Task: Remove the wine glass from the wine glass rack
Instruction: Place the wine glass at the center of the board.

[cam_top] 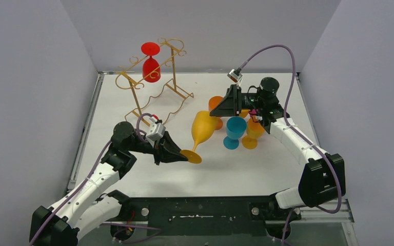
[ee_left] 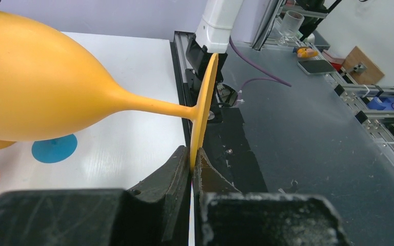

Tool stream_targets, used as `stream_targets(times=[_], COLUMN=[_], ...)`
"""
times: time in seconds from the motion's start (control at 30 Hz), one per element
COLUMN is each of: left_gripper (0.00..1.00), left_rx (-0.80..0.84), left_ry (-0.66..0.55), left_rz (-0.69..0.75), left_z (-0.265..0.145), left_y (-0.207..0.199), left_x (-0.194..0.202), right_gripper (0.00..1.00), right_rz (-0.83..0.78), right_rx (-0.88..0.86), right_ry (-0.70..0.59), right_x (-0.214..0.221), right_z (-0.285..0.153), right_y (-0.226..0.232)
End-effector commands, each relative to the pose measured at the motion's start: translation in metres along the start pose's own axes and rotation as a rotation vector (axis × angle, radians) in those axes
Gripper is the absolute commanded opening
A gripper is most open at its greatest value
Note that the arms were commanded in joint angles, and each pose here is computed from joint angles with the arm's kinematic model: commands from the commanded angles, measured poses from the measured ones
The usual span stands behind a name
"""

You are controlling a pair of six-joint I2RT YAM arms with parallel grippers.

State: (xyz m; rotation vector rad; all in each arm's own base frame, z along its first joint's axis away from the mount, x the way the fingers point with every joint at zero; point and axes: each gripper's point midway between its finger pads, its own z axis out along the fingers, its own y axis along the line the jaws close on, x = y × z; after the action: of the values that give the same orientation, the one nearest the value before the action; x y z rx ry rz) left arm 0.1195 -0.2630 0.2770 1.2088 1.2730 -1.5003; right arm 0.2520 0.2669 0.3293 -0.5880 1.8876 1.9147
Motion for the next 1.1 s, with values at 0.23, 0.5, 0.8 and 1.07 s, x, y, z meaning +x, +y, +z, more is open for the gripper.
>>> stream_targets(times=[0.23,0.5,0.8,1.07], left_gripper=[0.00,0.00,0.00,0.00], left_rx=[0.043,0.045,0.015,-0.020], left_ry=[-0.018,-0.015,-0.011,-0.019], left_rz=[0.105,0.103,0.078,0.077], left_z=[0.001,0.002,0.003,0.002], left_y=[-0.006,-0.004,0.004,0.009], left_x=[-0.022,-0.018,-0.012,-0.011], right_gripper=[0.36,0.23,0.00,0.00], right_rz=[-0.024,-0.052,-0.037,-0.058], right_rx=[-0.061,-0.133,-0.130,-0.129], right_ry=[0.064,0.084,0.075,0.052], right_x=[0.010,0.016,0.015,0.013], right_z=[0.003,0.005,0.008,0.010], right_y=[0.011,0.033,0.030,0.031])
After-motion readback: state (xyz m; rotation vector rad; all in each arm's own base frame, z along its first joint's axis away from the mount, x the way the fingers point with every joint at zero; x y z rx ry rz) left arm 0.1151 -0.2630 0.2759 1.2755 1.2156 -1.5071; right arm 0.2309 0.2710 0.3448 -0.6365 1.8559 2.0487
